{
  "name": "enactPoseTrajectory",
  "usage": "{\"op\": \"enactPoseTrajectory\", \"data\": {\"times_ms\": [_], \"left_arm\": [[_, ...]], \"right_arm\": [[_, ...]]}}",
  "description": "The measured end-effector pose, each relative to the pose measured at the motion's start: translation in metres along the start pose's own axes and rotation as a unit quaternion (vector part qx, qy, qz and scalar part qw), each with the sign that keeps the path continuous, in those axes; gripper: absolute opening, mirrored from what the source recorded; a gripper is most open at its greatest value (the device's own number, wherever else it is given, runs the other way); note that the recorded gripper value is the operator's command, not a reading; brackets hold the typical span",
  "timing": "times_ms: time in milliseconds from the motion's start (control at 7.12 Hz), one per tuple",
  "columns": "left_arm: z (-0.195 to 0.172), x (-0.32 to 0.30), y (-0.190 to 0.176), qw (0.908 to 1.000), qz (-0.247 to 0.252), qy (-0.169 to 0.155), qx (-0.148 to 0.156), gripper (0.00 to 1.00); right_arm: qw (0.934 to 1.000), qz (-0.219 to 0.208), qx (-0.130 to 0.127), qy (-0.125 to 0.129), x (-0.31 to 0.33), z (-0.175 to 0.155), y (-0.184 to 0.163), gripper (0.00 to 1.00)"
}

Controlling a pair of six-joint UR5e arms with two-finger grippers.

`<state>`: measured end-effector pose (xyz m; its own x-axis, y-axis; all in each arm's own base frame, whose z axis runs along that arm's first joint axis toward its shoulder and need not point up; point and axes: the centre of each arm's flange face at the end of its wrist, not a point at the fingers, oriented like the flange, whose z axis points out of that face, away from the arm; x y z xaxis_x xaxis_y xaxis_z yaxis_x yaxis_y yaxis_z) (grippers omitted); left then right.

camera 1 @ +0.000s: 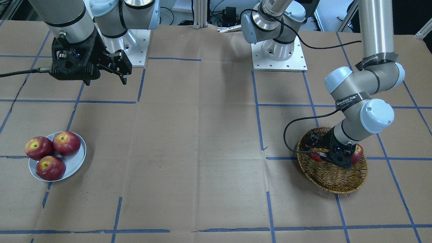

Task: Transfer apple from basket to plate
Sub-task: 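Lower the left gripper into the basket and grasp the yellow-red apple, then lift the yellow-red apple with the left gripper and carry it toward the table center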

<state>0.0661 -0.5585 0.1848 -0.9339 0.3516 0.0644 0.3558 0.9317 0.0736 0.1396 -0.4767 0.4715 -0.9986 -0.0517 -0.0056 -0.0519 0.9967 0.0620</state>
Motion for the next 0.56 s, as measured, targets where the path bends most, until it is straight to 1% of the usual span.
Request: {"op": "enactPoseTrajectory", "data": {"times_ms": [140, 281, 562], "left_arm": [[-0.004, -0.001, -0.002, 1.0000, 0.000, -0.003, 0.003, 0.52], [-0.019, 0.000, -0.006, 0.9998, 0.000, -0.012, 0.012, 0.51], [-0.072, 0.024, -0.025, 0.9994, -0.003, -0.025, 0.026, 0.51]], "right_arm": [[1.0000, 0.000, 0.000, 0.000, 0.000, 0.000, 0.000, 1.00], [1.0000, 0.000, 0.000, 0.000, 0.000, 0.000, 0.000, 1.00], [1.0000, 0.000, 0.000, 0.000, 0.000, 0.000, 0.000, 1.00]]}}
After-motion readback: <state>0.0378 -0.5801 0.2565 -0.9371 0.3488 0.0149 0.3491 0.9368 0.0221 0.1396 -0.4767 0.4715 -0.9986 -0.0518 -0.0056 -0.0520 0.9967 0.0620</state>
